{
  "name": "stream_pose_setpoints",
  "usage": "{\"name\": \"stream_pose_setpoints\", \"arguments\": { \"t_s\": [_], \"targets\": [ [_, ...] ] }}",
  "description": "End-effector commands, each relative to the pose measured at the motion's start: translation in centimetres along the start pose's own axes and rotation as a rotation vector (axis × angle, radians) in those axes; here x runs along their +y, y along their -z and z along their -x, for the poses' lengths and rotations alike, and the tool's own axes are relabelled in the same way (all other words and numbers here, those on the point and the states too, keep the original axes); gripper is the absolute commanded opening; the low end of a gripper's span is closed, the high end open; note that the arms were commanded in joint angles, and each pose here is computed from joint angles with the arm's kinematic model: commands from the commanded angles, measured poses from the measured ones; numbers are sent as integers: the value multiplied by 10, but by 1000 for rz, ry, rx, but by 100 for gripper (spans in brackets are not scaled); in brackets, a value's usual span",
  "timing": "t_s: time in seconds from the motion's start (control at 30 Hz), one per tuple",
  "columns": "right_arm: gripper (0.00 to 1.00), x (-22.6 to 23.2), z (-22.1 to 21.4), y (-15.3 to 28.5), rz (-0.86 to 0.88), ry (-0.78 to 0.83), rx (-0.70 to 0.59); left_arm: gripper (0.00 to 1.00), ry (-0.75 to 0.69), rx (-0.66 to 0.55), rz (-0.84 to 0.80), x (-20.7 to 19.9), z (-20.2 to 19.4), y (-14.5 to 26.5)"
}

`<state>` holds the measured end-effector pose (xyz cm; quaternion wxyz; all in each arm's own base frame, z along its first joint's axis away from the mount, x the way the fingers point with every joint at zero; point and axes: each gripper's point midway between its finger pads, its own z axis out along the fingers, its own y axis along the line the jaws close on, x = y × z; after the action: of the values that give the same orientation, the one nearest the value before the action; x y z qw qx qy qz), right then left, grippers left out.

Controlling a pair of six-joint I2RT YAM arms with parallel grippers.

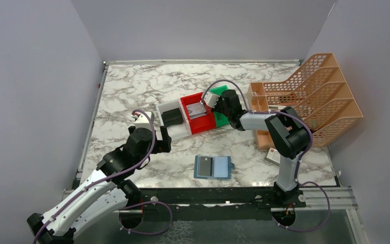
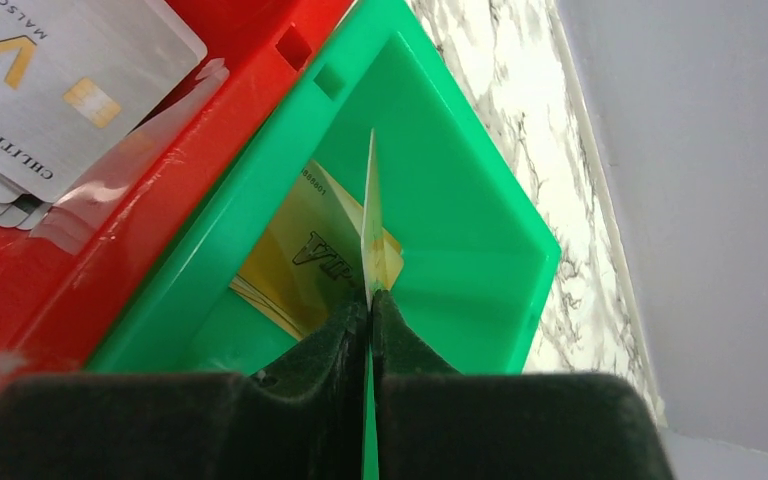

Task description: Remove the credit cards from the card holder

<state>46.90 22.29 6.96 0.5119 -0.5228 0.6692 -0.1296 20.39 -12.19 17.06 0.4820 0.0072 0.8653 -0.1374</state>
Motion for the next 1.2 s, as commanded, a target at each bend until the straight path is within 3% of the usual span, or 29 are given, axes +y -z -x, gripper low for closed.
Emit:
{"name": "stream_pose_setpoints", "arguments": {
  "t_s": [0.0, 0.13, 0.4, 0.57, 0.73, 0.83, 0.97, 1.17],
  "targets": [
    [11, -3, 12, 6, 22, -4, -64, 99, -14, -1, 24, 6, -2, -2],
    [26, 0, 12, 9, 65, -15, -77, 99, -15, 1, 23, 5, -2, -2],
    [31, -8, 13, 14, 65, -51, -77, 99, -15, 4, 23, 5, -3, -3],
    [33, -34, 22, 28, -33, -156, -84, 99, -17, 9, 22, 5, -4, -3],
    [37, -62, 51, 73, -96, -515, -151, 99, -18, 11, 26, 5, -4, -4],
    [43, -51, 62, 105, -20, -817, -134, 99, -18, 15, 28, 5, -5, -5],
    [46, 5, 72, 144, 229, -1146, -83, 99, -20, 15, 29, 5, -5, -5],
    [43, 87, 82, 195, 566, -1404, -98, 99, -17, 14, 32, 6, -5, -5]
  ]
}}
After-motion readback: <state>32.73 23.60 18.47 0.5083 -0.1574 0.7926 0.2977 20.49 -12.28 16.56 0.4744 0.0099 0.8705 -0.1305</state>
